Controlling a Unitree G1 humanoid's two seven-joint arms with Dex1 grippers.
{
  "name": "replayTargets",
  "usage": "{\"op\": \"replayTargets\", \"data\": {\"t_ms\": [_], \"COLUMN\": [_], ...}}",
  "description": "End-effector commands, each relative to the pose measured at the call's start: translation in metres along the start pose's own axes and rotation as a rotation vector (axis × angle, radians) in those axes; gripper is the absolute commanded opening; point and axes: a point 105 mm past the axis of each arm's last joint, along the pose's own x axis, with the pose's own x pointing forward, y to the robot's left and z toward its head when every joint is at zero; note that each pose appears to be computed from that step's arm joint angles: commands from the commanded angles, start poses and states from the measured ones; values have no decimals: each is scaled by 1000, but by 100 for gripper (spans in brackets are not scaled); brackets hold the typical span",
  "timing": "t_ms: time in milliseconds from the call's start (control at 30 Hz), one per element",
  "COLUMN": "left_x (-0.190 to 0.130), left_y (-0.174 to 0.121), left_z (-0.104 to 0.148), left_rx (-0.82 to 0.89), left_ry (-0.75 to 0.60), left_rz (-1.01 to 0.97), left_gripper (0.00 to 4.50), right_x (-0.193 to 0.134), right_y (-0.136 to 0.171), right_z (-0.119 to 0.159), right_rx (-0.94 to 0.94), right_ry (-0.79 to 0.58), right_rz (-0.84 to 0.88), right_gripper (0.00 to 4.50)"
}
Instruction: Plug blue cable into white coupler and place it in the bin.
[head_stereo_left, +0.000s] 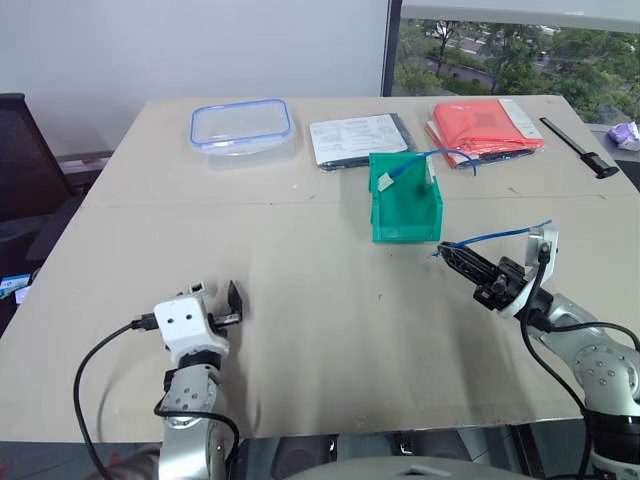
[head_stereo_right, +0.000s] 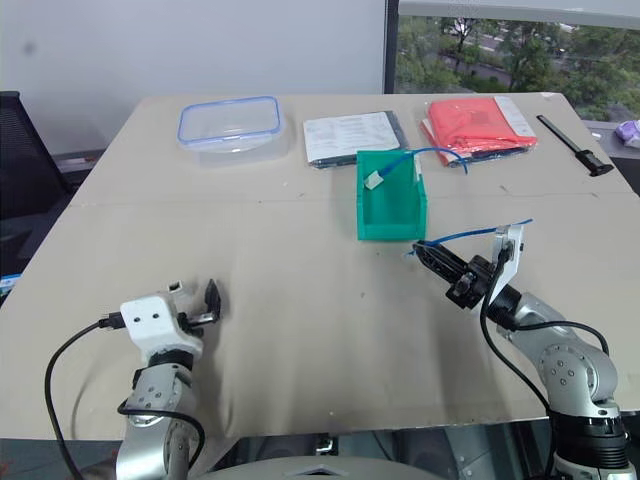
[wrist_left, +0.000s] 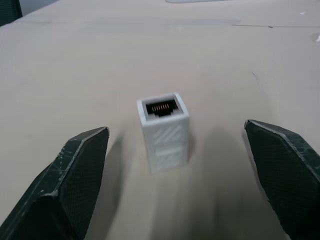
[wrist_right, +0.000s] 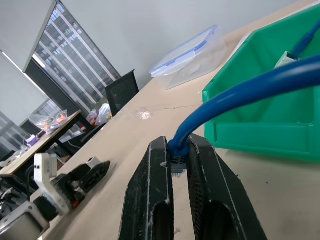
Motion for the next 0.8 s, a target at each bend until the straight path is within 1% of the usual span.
{"op": "replayTargets", "data": {"t_ms": [33,67,100,200,267,333,433,567,667,800], "left_x": [4,4,4,5,9,15,18,2,-14,-21], "left_y": [5,3,2,-7,-18,-34,-79,-139,-168,-196], "left_z": [-13,-14,-15,-18,-18,-10,4,16,18,18], "left_rx": [11,8,8,10,13,17,8,17,70,132], "left_ry": [46,50,53,64,63,35,-10,-31,-30,-12], "left_rz": [19,10,3,-62,-143,-257,-549,-1011,-1319,-1628], "left_gripper": [283,248,195,63,60,60,60,60,60,60], "right_x": [2,2,2,2,4,7,14,21,22,25], "right_y": [12,12,12,14,17,20,26,30,32,35], "right_z": [6,6,6,6,7,7,6,5,-2,-13], "right_rx": [-43,-46,-49,-61,-76,-99,-146,-219,-310,-450], "right_ry": [-23,-22,-21,-19,-17,-5,13,41,107,201], "right_rz": [30,29,27,28,35,50,76,101,127,190], "right_gripper": [0,0,0,0,0,0,0,0,0,0]}}
